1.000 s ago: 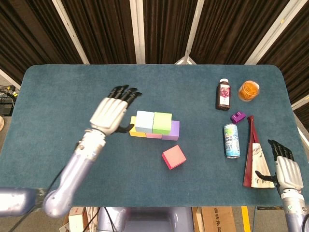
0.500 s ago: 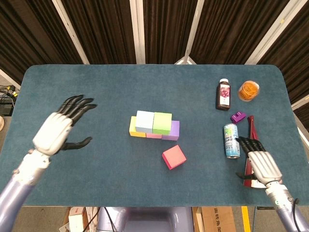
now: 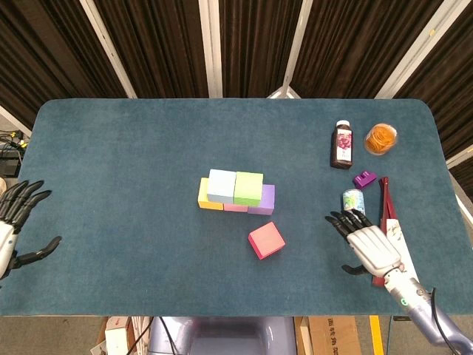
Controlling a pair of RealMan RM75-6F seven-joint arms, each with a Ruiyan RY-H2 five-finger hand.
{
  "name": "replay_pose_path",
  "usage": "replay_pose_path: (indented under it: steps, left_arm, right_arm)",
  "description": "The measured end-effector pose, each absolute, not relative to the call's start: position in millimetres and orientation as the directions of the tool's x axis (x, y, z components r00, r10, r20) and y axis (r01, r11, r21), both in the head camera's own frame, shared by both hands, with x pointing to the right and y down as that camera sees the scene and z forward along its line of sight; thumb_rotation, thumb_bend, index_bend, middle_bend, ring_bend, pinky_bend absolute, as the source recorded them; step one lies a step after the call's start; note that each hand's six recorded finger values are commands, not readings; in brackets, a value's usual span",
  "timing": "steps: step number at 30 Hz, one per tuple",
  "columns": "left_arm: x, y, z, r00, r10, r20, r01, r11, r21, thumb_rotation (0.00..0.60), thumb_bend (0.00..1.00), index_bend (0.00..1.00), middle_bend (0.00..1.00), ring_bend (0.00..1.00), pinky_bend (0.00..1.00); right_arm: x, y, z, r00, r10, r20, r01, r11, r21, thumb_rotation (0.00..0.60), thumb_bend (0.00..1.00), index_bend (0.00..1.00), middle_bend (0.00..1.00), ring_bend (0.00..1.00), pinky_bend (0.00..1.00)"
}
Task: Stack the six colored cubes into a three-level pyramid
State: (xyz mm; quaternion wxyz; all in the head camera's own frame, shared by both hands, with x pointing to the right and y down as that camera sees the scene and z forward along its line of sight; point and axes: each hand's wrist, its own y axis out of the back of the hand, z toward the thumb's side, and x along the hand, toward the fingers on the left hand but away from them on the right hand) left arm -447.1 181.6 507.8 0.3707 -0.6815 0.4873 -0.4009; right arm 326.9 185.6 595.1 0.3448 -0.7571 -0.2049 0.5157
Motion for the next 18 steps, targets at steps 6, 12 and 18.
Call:
replay_pose_path:
  steps: [6, 12, 18]
  left_arm:
    - [-462, 198, 518, 0.098, -0.980, 0.175, -0.353, -0.198, -0.914, 0.600, 0.31, 0.14, 0.05, 0.00, 0.00]
    - [-464, 201, 516, 0.074, -0.991, 0.112, -0.334, -0.130, -0.934, 0.600, 0.31, 0.14, 0.05, 0.00, 0.00]
    - [-464, 197, 517, 0.080, -0.994, 0.075, -0.359, -0.099, -0.928, 0.600, 0.31, 0.13, 0.05, 0.00, 0.00]
  right_arm:
    - [313, 185, 598, 0.443, 0.649, -0.619, -0.072, -0.662, -0.746, 0.600, 0.20, 0.06, 0.08, 0.04, 0.00]
    - [293, 189, 604, 0.498, 0.616, -0.610, -0.075, -0.670, -0.738, 0.600, 0.20, 0.08, 0.08, 0.05, 0.00]
    - [269, 184, 606, 0.545, 0.586, -0.600, -0.075, -0.678, -0.731, 0.600, 0.20, 0.10, 0.08, 0.05, 0.00]
